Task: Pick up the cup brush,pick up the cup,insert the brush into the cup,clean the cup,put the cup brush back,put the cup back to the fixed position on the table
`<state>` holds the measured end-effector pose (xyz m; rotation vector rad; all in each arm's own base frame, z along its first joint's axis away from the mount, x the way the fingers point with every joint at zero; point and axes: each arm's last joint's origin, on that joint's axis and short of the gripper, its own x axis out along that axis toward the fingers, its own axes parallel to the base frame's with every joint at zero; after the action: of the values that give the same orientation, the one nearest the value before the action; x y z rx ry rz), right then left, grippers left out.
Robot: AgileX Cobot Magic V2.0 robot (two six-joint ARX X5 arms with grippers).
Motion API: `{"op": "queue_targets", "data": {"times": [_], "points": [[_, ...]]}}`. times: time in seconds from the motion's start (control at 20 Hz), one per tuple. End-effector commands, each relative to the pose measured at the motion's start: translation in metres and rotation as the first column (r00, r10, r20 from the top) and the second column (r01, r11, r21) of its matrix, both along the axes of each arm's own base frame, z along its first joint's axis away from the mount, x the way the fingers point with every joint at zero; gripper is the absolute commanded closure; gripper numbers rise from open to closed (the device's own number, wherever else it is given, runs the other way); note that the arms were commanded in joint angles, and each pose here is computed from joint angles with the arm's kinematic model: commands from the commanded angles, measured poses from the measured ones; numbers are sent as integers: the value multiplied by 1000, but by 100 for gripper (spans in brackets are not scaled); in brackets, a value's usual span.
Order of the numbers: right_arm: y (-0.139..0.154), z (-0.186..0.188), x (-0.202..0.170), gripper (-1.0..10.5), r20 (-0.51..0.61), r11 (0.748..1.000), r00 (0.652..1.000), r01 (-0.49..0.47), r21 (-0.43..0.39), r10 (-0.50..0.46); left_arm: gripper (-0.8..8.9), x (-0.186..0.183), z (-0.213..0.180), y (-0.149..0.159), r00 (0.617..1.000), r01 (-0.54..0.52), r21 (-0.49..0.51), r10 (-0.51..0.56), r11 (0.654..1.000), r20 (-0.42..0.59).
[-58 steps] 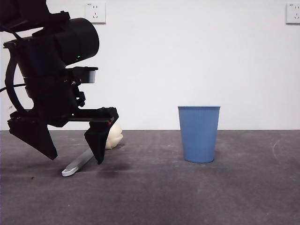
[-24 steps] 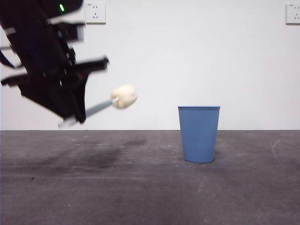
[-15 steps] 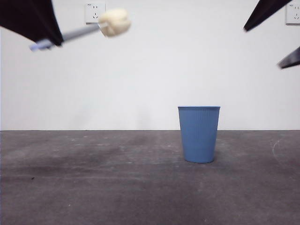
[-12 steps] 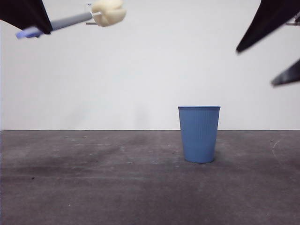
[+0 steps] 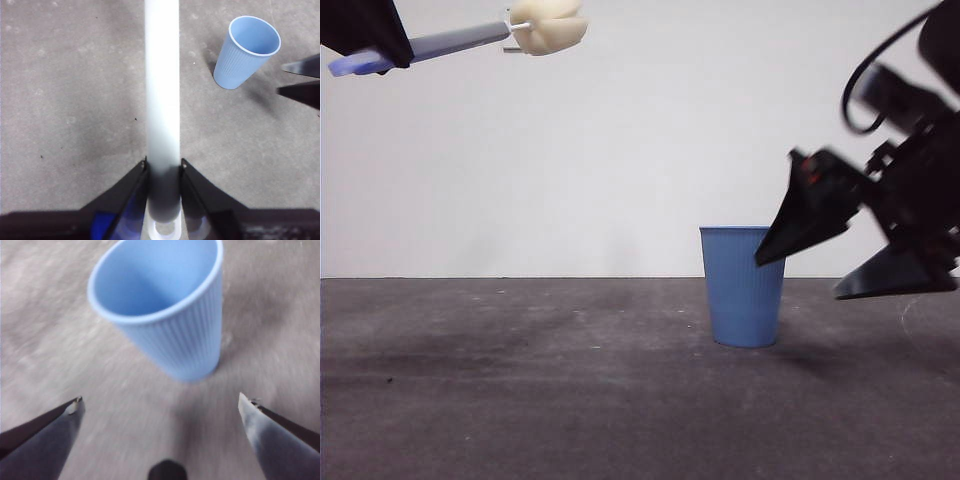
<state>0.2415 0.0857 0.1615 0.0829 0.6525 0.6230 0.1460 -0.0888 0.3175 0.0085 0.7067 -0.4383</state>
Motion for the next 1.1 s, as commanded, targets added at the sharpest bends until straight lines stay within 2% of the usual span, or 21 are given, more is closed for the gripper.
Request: {"op": "queue_targets", "data": {"times": [0.05, 0.35, 0.55, 0.9, 1.0, 1.1], "points": [[7, -14, 6, 322, 39, 1000, 999, -4, -19, 5, 822, 0, -1, 1, 1000, 9, 13, -9, 1000, 0], [22, -37, 20, 322, 131, 999, 991, -25, -21, 27, 822, 0, -2, 1, 1000, 9, 13, -9, 1000, -1], [27, -47, 27, 322, 193, 1000, 981, -3, -13, 5, 822, 0, -2, 1, 1000, 8, 13, -8, 1000, -2], [33, -65, 38, 328, 233, 1000, 972, 16, 25, -21, 822, 0, -2, 1, 1000, 7, 14, -7, 1000, -1], [37, -62, 42, 396, 252, 999, 967, 13, 31, -21, 822, 0, -2, 1, 1000, 7, 14, -7, 1000, -1], [38, -59, 45, 415, 268, 999, 963, 29, 31, -36, 822, 0, -2, 1, 1000, 6, 15, -6, 1000, 0]]}}
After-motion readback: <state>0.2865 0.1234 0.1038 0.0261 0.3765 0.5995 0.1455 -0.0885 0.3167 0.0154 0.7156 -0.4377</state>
